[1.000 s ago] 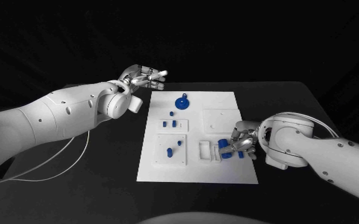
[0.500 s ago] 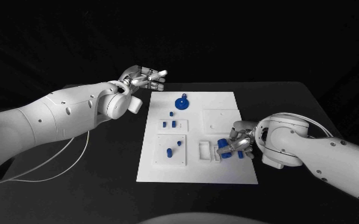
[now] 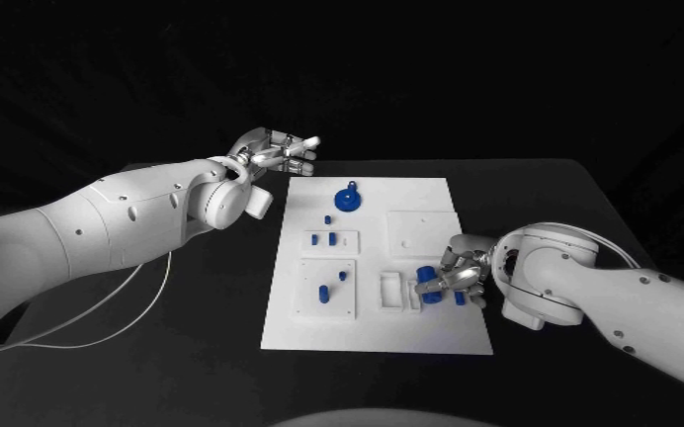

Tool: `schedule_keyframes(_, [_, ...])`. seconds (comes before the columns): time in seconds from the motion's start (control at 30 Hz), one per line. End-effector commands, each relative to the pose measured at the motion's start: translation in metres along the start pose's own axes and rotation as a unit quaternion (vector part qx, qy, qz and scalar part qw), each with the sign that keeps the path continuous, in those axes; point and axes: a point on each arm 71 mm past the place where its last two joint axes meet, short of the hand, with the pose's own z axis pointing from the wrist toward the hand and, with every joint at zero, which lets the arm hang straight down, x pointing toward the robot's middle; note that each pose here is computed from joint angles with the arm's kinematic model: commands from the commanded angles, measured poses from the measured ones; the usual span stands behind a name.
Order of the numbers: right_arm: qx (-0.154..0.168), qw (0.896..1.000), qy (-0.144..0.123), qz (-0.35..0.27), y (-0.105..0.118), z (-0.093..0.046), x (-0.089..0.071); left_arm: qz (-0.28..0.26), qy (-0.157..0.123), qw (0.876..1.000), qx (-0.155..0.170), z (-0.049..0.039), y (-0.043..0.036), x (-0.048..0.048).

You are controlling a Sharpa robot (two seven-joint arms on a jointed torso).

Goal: Assemble the parts on the task board

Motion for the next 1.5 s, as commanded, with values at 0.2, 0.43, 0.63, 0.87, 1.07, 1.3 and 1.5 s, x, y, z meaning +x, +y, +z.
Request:
schedule_keyframes(0.2, [0.033,0.993,0.034,0.108,-0.009,-0.005,-0.001,-0.003,0.011,1.0,-0.004,0.0001,0.0006,0.0021])
schedule_keyframes(0.43, [0.025,0.992,0.028,0.124,-0.006,-0.012,-0.011,-0.003,0.012,1.0,-0.005,0.0003,0.001,0.0015])
schedule_keyframes(0.63, [0.02,0.99,0.026,0.135,-0.005,-0.018,-0.019,0.001,0.011,1.0,-0.007,0.0005,0.0015,0.0008])
schedule_keyframes(0.87, [0.012,0.99,0.036,0.134,0.001,-0.019,-0.018,0.003,0.011,1.0,-0.009,0.0009,0.0017,0.0007])
schedule_keyframes(1.07, [0.004,0.99,0.048,0.129,0.007,-0.02,-0.014,0.003,0.012,1.0,-0.009,0.0012,0.0018,0.0013])
schedule_keyframes(1.3, [-0.005,0.994,0.055,0.097,0.019,-0.018,-0.003,0.004,0.012,1.0,-0.011,0.0016,0.002,0.002])
schedule_keyframes(1.5, [-0.008,0.995,0.062,0.079,0.027,-0.013,0.006,0.004,0.013,1.0,-0.012,0.0018,0.0019,0.0027])
